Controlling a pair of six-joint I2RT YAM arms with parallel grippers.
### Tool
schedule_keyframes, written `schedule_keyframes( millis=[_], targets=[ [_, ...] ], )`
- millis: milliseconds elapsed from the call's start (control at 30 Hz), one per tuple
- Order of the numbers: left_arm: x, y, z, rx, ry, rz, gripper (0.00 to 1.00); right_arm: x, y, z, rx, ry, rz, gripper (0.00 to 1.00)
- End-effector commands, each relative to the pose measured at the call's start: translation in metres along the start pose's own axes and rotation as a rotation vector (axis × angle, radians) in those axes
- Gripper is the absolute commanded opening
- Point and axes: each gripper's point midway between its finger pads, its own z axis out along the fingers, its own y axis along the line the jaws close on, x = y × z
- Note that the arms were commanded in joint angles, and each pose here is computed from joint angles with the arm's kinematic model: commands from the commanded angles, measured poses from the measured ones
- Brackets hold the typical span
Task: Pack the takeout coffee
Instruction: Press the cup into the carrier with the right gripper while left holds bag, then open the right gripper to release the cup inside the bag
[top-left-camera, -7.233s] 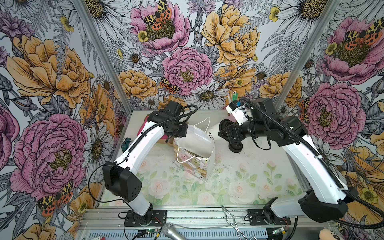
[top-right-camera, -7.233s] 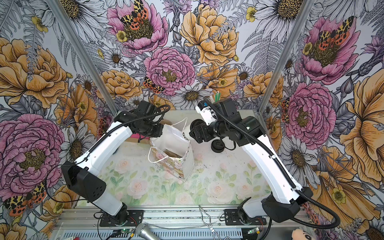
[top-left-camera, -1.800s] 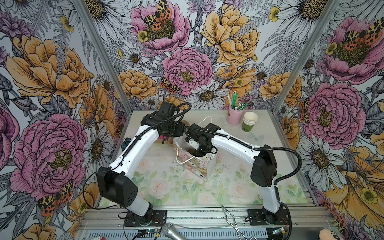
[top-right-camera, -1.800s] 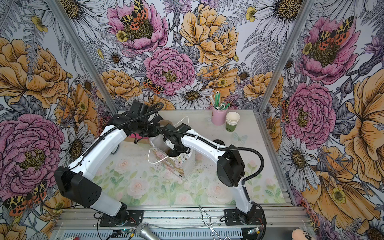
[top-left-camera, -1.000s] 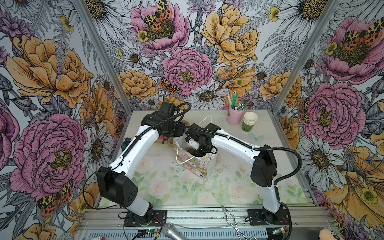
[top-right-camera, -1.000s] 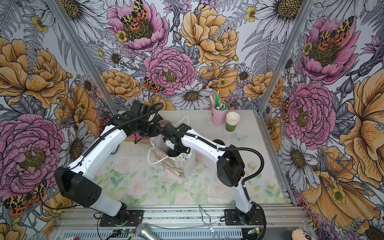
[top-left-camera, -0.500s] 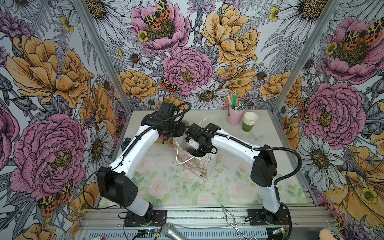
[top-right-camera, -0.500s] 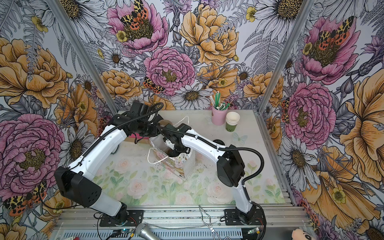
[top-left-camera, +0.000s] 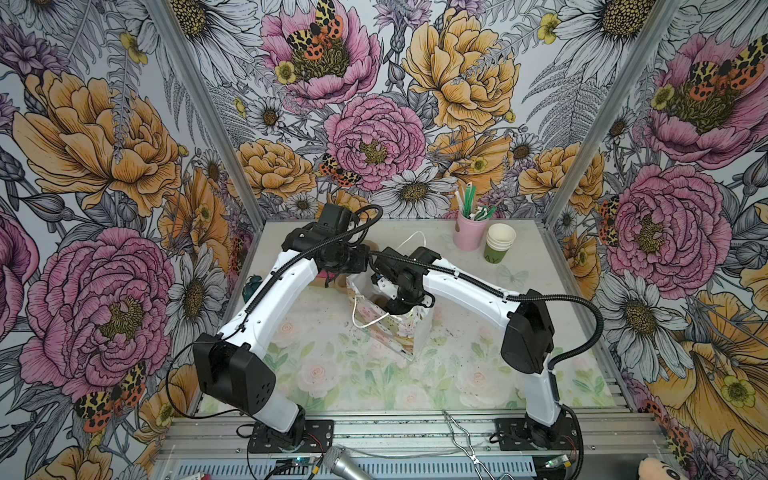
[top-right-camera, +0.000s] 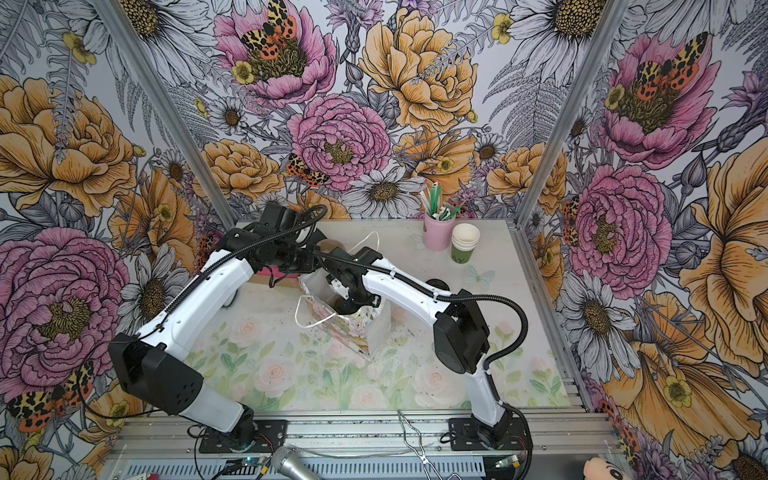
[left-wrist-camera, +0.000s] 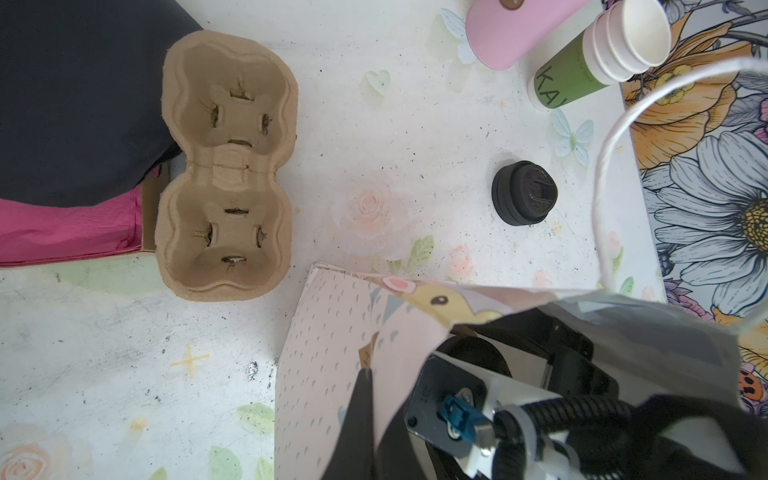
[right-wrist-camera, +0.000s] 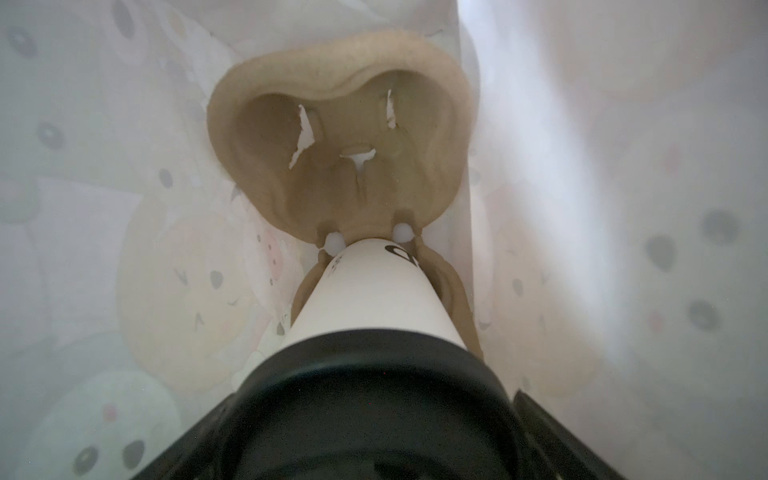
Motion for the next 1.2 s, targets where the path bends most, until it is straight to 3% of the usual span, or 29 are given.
schedule_keyframes(
  millis=[0, 1167],
  targets=[
    [-0.004, -0.004, 0.002, 0.024, -0.020, -0.001, 0.00, -0.008, 0.001, -0.020, 0.004, -0.059, 0.004, 0.99],
    [-0.003, -0.014, 0.005, 0.035, -0.013, 0.019, 0.00, -0.036, -0.002, -0.051, 0.026, -0.174, 0.015, 0.99]
  ],
)
